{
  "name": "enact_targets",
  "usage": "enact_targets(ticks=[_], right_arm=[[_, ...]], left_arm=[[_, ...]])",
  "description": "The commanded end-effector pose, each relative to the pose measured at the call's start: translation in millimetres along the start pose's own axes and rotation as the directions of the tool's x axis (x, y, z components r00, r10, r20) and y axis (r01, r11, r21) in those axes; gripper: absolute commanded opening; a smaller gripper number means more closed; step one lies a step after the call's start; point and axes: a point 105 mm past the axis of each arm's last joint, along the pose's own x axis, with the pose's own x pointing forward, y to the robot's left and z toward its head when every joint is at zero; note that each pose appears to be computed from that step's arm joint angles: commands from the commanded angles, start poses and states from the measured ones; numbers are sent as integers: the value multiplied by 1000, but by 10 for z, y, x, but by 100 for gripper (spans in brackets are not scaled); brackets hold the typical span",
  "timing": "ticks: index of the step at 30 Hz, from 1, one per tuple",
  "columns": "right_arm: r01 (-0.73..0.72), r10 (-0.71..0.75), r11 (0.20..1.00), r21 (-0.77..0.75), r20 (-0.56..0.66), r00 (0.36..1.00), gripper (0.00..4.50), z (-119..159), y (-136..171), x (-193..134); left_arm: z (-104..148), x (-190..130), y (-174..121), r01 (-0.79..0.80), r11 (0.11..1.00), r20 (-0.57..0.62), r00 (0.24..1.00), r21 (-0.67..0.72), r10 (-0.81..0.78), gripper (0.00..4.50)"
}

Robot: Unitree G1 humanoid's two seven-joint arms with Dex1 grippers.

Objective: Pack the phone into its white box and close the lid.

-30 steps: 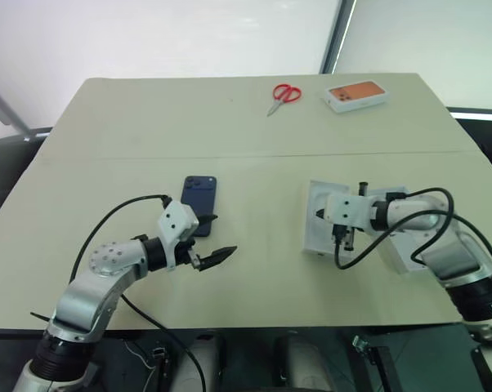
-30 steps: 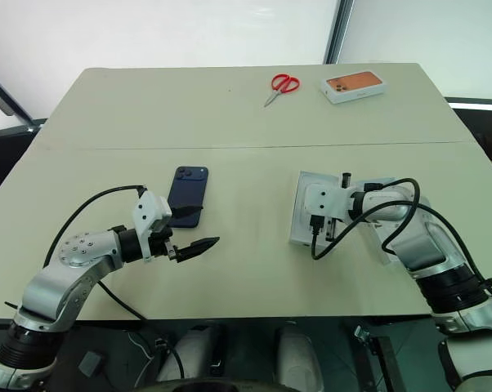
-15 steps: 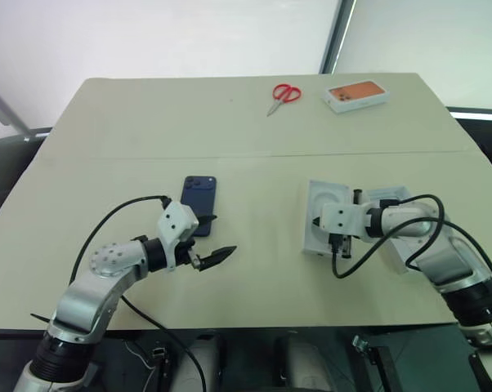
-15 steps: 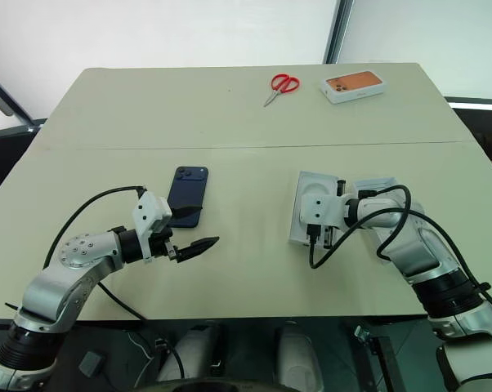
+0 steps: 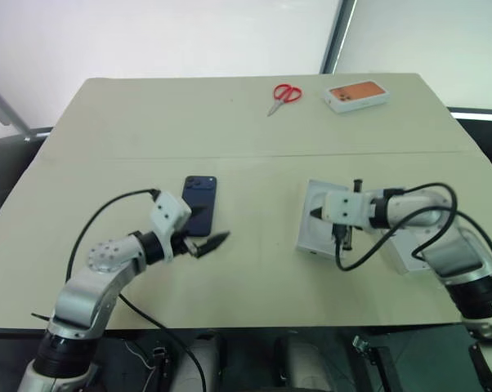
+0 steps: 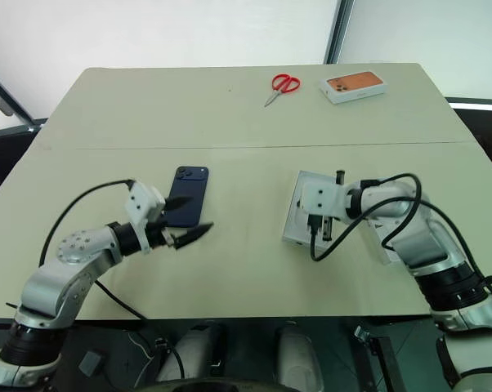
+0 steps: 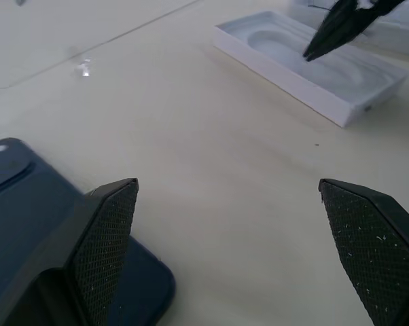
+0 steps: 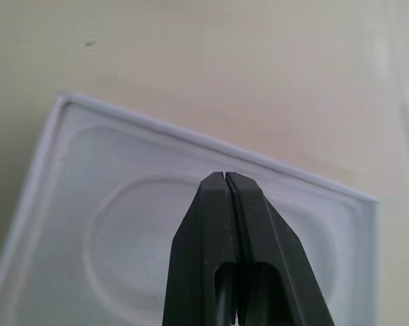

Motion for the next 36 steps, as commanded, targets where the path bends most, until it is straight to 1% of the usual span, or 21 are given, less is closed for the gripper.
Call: enact_targets(ticks=[1, 4, 6, 7, 9, 12, 14, 18, 22, 27, 32, 36], right_arm=[[103, -104, 995, 17, 92, 990, 2, 225, -246, -77], [127, -133, 991, 44, 182, 974, 2, 466, -287, 47], [115, -124, 992, 57, 211, 969, 2, 572, -243, 166], [100, -110, 993, 56, 224, 968, 2, 632, -194, 251], [77, -89, 995, 61, 238, 967, 2, 721, -115, 400], [44, -58, 997, 60, 254, 965, 2, 869, 14, 660], [21, -39, 997, 75, 253, 967, 2, 930, 74, 784], [-6, -9, 998, 64, 246, 969, 2, 1036, 189, 1028], [-50, 39, 998, 37, 262, 964, 2, 1153, 311, 1201], [-77, 70, 997, 15, 264, 962, 2, 1262, 420, 1394], [-76, 73, 997, 3, 274, 959, 2, 1335, 437, 1474], [-65, 61, 998, 5, 277, 959, 2, 1339, 420, 1491]], left_arm=[[147, -154, 507, -264, 947, 39, 961, -182, 275, 450], [104, -307, 810, -428, 852, -36, 898, -300, 438, 450], [46, -346, 897, -483, 797, -115, 872, -363, 476, 450], [-20, -352, 924, -506, 773, -188, 862, -381, 471, 450], [-82, -339, 921, -515, 756, -278, 857, -404, 435, 450], [-130, -265, 864, -489, 733, -373, 865, -474, 336, 450], [-140, -220, 834, -478, 725, -407, 865, -496, 293, 450], [-153, -103, 721, -426, 711, -424, 884, -559, 196, 450], [-231, -43, 598, -408, 700, -455, 881, -587, 131, 450], [-255, 84, 405, -336, 696, -421, 906, -634, 55, 450], [-271, 170, 235, -282, 687, -381, 924, -670, 8, 450], [-303, 192, 116, -254, 682, -365, 931, -686, -20, 450]])
